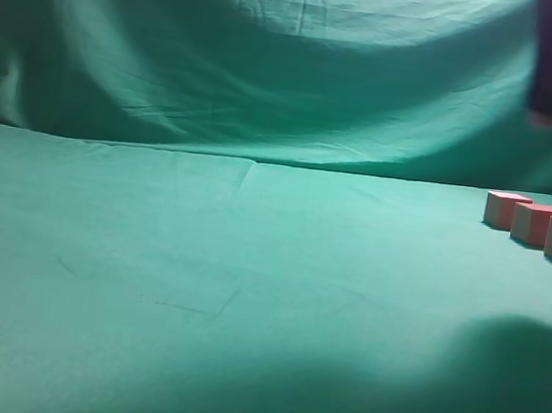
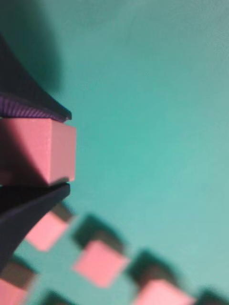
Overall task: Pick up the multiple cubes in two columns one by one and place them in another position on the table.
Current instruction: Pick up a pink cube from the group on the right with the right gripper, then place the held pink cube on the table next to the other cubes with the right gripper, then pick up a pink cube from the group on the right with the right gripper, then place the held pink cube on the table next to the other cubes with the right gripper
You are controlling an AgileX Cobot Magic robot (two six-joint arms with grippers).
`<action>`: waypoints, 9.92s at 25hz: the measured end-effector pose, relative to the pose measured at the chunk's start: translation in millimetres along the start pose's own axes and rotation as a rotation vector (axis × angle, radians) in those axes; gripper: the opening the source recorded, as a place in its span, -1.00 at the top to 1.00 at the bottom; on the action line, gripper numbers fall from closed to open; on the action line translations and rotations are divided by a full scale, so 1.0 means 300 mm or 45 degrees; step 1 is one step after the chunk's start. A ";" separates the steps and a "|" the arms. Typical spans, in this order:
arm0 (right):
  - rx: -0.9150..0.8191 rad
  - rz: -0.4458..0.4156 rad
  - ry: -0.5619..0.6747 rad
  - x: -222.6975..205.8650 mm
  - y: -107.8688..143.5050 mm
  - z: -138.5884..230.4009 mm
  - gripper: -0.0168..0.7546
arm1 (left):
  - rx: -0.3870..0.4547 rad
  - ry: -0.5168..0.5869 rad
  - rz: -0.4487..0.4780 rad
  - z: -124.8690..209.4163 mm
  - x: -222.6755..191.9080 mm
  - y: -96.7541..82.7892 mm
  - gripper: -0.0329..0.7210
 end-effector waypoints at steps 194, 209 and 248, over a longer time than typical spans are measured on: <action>-0.701 0.075 0.116 -0.380 0.121 -0.568 0.28 | 0.000 0.000 0.000 0.000 0.000 0.000 0.91; -0.816 0.140 0.101 -0.388 0.097 -0.565 0.28 | 0.000 0.000 0.000 0.000 0.000 0.000 0.91; -0.869 0.147 0.140 -0.452 0.102 -0.553 0.28 | 0.000 0.000 0.000 0.000 0.000 0.000 0.91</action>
Point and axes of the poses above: a point on each arm's last joint axis where the gripper is mounted, x pointing back along that axis away from the gripper, y along the wrist's bending axis when the last joint is at zero, z = x × y, the point moved 6 cm from there along -x, pointing out along that axis toward the gripper, and after that the axes turned 1 degree about x, right-handed, at the moved point
